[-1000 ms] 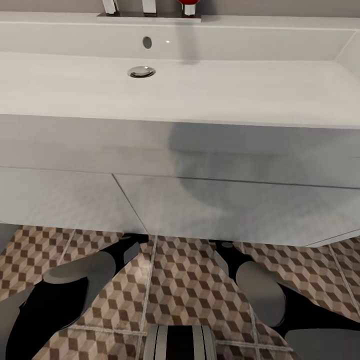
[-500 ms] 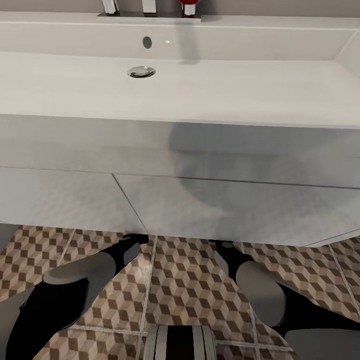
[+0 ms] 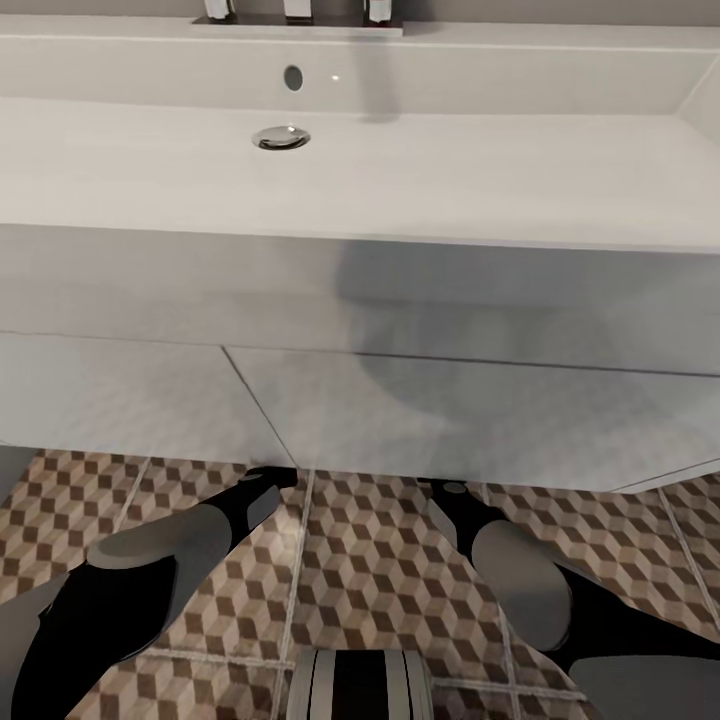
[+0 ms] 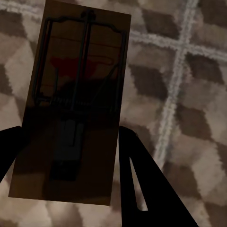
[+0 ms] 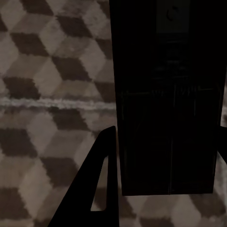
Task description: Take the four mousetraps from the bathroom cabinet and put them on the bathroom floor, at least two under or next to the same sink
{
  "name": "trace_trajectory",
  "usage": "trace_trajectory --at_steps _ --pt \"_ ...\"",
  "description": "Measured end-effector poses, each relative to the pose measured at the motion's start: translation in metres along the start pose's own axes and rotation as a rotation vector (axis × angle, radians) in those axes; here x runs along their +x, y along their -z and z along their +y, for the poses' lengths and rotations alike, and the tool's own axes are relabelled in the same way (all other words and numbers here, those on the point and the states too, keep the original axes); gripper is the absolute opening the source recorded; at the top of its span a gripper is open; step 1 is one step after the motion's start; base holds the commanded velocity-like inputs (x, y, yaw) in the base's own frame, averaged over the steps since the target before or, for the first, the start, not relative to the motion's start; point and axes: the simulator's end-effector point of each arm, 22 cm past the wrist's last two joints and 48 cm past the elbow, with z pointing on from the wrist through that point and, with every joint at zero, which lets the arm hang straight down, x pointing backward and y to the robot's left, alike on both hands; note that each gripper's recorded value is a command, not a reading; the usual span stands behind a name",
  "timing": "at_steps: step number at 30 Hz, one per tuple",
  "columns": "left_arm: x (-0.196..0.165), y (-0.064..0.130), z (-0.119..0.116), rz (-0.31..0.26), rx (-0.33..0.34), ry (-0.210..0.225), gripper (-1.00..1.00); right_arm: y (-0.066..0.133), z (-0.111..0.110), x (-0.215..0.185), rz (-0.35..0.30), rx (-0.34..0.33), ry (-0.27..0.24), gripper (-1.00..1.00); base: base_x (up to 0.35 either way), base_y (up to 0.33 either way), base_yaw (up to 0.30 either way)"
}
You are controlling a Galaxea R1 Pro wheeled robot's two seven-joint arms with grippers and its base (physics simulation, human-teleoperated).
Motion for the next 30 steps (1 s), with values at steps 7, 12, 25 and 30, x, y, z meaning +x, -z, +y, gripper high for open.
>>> trace_trajectory --at_steps 7,12,25,30 --pt "0.007 -0.004 0.001 0.011 -0.002 -0.001 -1.00 -0.004 0.000 0.001 0.003 0.000 0.000 -1.00 0.000 0.000 0.000" --pt "0.011 -0.007 0.001 0.018 -0.003 -0.001 -1.00 -0.006 0.001 0.005 0.011 -0.001 0.006 -1.00 0.000 0.000 0.000" --pt "0.014 -0.008 0.001 0.023 -0.003 -0.001 -1.00 -0.007 0.001 0.008 0.015 -0.001 0.007 -1.00 0.000 0.000 -0.098" --pt "0.014 -0.008 0.002 0.023 -0.004 -0.001 -1.00 -0.007 0.001 0.008 0.015 -0.001 0.007 -1.00 0.000 0.000 -0.105"
